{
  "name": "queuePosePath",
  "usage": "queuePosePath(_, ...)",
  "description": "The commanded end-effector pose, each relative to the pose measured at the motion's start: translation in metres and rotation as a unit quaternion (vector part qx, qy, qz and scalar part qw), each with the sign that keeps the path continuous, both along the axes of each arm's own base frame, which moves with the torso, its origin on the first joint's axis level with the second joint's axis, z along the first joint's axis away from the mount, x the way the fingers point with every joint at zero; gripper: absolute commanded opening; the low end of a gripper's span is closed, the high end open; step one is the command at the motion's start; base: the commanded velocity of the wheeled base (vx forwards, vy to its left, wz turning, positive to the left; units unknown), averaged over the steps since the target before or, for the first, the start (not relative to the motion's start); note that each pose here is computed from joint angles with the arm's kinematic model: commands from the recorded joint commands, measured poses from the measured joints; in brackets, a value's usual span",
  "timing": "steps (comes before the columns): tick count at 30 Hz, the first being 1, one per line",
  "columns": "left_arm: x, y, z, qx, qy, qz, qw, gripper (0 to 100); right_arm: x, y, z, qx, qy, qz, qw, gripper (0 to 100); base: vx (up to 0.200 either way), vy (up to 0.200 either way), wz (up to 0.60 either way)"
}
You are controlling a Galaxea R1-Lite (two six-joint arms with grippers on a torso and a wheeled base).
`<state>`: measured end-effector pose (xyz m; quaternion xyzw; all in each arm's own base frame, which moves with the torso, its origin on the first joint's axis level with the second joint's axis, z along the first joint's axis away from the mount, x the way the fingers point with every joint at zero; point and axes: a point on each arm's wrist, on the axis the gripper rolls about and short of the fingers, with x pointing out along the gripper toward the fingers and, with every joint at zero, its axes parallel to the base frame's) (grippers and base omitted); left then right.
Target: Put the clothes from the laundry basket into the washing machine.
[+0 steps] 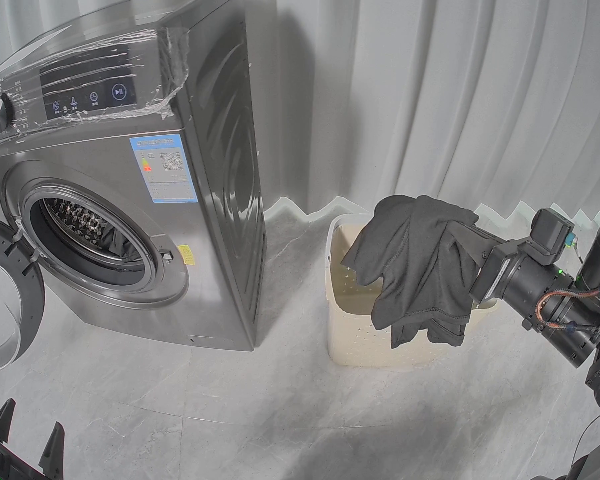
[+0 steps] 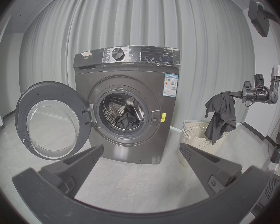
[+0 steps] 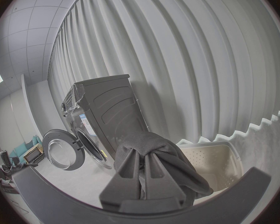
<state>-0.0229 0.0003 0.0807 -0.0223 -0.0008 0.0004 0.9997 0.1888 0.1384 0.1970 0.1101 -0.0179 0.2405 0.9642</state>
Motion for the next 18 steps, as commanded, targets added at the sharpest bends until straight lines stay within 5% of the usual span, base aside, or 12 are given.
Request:
queuePosePath(1,0.0000,0.0000,-0.0050,0.000,0.001,0.001,1.0000,100,-0.0013,0.0010,0.0009,0.003,-0.004,0.004,1.0000,0,0.000,0.200,0.00)
queuePosePath(18,0.0000,0.0000,-0.0050,0.000,0.001,0.001,1.0000,100,-0.0059,0.0070,-0.0005,0.006,0.000,0.022,0.9997,0,0.000,0.200,0.00)
